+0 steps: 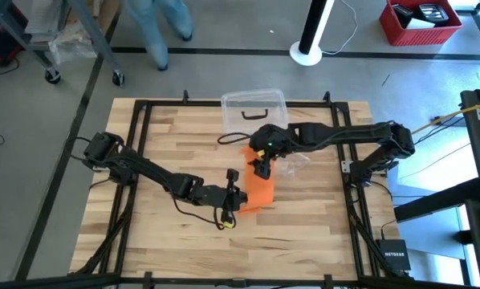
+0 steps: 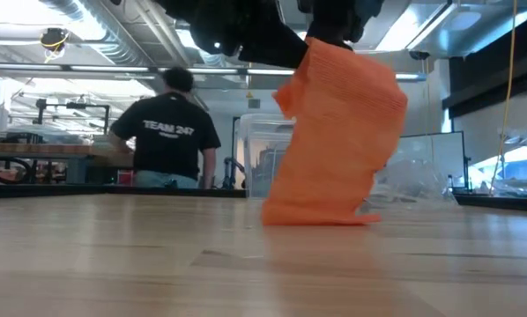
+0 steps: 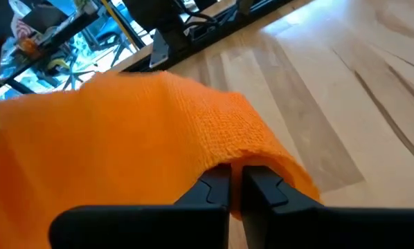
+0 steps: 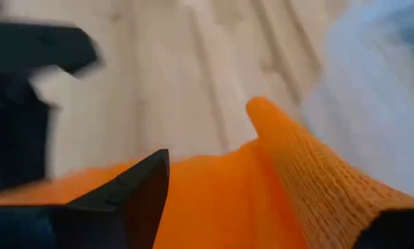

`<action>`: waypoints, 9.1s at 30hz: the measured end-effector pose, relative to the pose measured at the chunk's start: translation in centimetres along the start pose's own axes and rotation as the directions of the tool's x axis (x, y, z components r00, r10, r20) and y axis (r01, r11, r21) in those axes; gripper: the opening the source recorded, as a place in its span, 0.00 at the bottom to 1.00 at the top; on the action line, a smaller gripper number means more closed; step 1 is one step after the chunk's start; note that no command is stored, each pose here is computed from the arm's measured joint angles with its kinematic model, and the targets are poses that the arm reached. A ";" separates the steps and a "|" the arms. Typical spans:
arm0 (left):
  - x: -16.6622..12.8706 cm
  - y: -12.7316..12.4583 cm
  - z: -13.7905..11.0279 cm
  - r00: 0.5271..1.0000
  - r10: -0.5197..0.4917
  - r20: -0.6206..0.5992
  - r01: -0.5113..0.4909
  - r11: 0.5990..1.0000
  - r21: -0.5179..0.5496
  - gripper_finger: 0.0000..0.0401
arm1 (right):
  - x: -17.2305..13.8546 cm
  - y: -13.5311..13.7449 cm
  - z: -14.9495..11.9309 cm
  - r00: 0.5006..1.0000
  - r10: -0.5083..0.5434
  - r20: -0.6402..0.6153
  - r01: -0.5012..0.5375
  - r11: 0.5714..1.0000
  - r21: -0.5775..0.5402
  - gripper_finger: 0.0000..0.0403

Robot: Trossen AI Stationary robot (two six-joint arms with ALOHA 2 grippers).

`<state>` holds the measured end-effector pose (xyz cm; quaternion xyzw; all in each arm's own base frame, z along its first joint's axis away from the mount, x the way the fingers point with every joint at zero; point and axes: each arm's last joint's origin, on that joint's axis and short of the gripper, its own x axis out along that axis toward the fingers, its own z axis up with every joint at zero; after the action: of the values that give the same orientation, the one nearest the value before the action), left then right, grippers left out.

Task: Roll bandage
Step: Roll the orange bandage

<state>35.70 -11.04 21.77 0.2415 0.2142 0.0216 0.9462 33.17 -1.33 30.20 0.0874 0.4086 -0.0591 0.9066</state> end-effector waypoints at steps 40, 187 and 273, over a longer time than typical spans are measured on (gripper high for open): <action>-2.5 4.0 2.9 0.973 0.188 0.137 -0.188 0.982 -0.012 0.02 | -5.2 5.6 -12.9 0.999 -0.002 -0.033 -0.005 0.980 -0.199 0.70; -10.9 11.0 9.4 0.817 0.307 0.488 -0.357 0.934 0.009 0.02 | 3.2 7.4 -16.9 0.827 0.070 0.557 0.052 0.978 -0.201 0.01; -5.1 -1.2 3.2 0.943 0.148 0.298 -0.233 0.934 0.271 0.00 | -0.3 0.1 -1.9 0.956 -0.105 0.274 0.079 0.991 0.106 0.01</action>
<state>32.34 -14.23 25.75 0.4038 0.0579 0.0476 0.9118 31.58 -0.86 29.22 0.1015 0.2771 -0.1321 0.9463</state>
